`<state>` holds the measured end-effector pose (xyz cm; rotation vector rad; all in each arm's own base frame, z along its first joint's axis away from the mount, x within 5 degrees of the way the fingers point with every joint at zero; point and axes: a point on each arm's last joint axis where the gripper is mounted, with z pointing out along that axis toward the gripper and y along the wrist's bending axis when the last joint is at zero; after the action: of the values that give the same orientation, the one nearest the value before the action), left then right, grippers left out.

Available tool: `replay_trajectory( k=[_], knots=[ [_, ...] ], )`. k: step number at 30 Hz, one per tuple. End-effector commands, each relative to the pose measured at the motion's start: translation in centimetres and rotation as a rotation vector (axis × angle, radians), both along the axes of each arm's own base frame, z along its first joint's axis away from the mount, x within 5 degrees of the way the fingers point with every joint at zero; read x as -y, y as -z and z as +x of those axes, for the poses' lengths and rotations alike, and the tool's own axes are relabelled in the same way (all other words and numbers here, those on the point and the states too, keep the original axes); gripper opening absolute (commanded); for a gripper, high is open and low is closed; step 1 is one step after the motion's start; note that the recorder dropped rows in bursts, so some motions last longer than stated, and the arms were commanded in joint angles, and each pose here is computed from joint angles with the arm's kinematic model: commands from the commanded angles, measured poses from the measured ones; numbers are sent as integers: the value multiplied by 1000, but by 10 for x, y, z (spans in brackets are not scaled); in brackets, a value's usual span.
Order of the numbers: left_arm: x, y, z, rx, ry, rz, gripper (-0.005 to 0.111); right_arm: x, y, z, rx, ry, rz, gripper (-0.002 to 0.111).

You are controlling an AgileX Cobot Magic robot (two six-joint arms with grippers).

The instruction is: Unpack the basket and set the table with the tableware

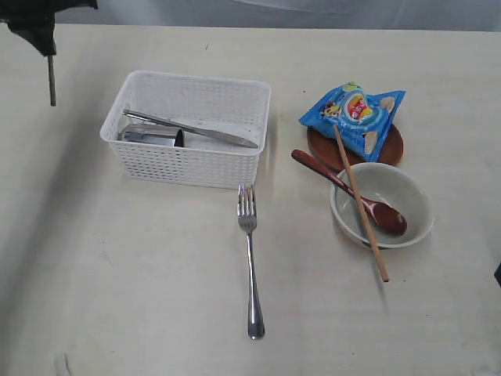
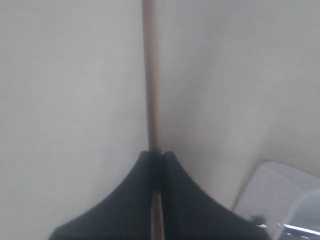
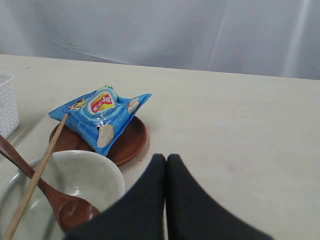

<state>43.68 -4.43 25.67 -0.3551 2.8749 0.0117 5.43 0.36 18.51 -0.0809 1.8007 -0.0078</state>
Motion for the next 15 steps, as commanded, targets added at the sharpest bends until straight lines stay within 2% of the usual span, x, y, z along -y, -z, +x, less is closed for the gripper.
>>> replay_trajectory(
  k=[1,8,15],
  knots=[
    [32,-48,-23,96,88,-37,0,0,0,0,6,5,-1,-1],
    [95,-81,-57,150,239,-156,0,0,0,0,6,5,-1,-1],
    [173,-85,-98,131,377,-206,0,0,0,0,6,5,-1,-1]
  ],
)
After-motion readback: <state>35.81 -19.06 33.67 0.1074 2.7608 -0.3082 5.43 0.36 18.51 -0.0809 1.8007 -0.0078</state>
